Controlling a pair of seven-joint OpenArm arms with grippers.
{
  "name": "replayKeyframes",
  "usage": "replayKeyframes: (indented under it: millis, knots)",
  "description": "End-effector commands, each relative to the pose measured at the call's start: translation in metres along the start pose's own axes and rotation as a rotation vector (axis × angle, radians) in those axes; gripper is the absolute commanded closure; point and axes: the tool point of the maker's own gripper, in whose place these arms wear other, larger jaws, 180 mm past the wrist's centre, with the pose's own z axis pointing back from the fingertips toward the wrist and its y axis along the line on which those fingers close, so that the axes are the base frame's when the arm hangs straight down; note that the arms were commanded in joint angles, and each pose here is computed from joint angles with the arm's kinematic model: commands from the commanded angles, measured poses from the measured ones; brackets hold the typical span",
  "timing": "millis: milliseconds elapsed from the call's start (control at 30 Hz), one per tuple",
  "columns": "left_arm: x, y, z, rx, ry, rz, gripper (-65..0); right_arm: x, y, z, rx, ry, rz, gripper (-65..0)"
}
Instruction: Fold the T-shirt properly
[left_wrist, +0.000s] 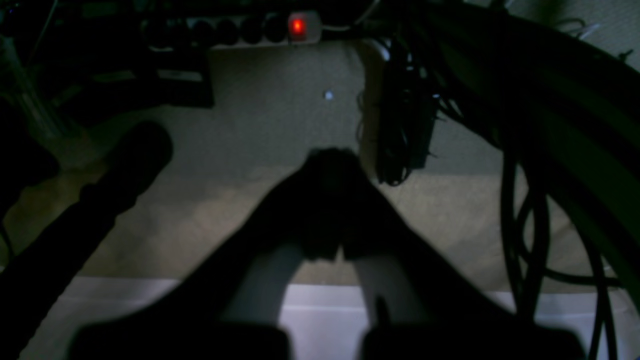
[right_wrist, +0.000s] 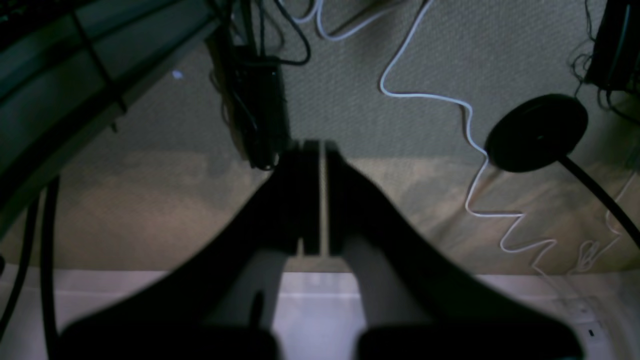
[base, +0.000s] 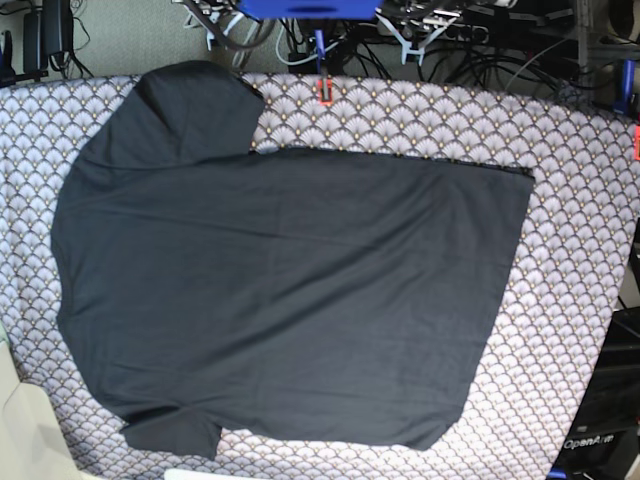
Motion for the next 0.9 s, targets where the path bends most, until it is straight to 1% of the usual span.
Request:
replayKeyframes:
  millis: [0,267,333,433,533,600,700,833,867]
  knots:
    - [0.002,0.000,0.000,-0.004,-0.005,-0.004,-0.1,-0.001,0.001,0.000,0.007,-0.002,-0.012,0.0]
    - [0.002,0.000,0.000,-0.004,-0.005,-0.004,-0.1,0.000,0.000,0.000,0.006,-0.005,-0.012,0.0]
    - [-0.001,0.000,0.000,-0.005,-0.001,-0.004,0.0,0.003,-0.002,0.000,0.004,-0.032,-0.011,0.0]
    - [-0.006,0.000,0.000,-0.005,0.006,-0.028,0.0,-0.012,-0.013,0.002,-0.014,-0.059,-0.013,0.0]
    - [-0.031,-0.001,0.001,-0.010,0.029,-0.061,0.0,-0.036,-0.019,0.005,-0.024,-0.084,-0.010,0.0]
    - [-0.046,0.006,0.003,-0.002,0.015,-0.068,0.0,-0.052,-0.032,0.009,-0.042,-0.117,-0.005,0.0]
    - [-0.070,0.008,0.008,-0.001,-0.019,-0.067,0.0,-0.078,-0.038,0.020,-0.052,-0.180,0.003,0.0]
    - [-0.093,0.038,0.015,0.040,-0.039,-0.069,0.0,-0.106,-0.053,0.036,-0.073,-0.253,0.020,0.0]
    - [-0.098,0.043,0.016,0.046,-0.042,-0.069,0.0,-0.111,-0.062,0.041,-0.085,-0.270,0.029,0.0]
